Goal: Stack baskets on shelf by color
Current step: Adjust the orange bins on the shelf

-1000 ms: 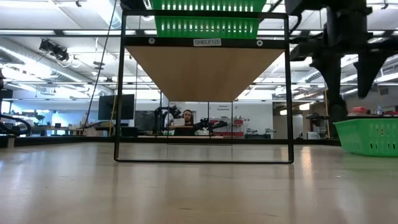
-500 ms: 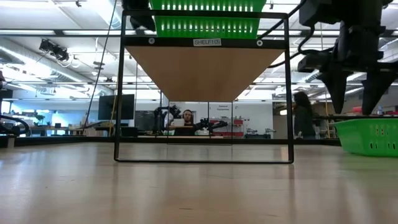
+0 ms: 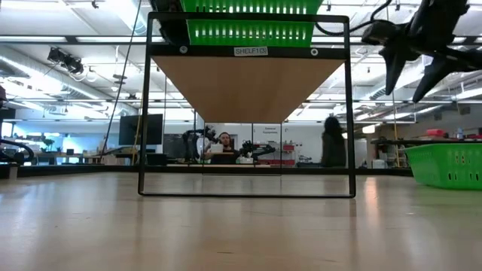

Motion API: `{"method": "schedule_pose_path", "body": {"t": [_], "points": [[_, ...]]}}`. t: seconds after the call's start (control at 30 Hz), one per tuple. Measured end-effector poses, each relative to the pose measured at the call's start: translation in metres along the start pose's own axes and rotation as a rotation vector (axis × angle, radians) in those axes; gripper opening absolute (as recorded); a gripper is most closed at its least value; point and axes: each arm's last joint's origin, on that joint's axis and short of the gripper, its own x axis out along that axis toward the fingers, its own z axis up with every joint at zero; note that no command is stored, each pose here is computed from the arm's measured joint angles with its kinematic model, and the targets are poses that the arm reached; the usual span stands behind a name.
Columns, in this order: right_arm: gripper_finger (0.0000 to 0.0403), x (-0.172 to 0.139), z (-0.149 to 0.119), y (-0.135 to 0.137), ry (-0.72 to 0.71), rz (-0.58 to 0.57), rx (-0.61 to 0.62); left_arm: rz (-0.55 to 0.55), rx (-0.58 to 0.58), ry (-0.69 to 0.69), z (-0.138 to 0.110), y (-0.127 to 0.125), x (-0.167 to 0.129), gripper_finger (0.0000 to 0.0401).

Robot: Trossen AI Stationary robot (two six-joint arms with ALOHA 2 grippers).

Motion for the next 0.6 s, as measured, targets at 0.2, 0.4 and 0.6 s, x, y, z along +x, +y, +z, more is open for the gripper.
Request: {"method": "schedule_pose_path", "body": {"t": [0.2,0.4,0.6], "points": [[0.021,-0.003,0.008,-0.006,-0.016,-0.023,-0.014,-0.006,0.013,0.018,0.004,0.005,0.014,0.0045],[0.021,-0.003,0.009,-0.005,-0.016,-0.025,-0.017,-0.013,0.02,0.027,0.008,0.007,0.025,0.0044],[0.021,-0.003,0.008,-0.005,0.01,-0.029,-0.035,-0.021,0.032,0.028,0.01,0.002,0.027,0.0039]]}}
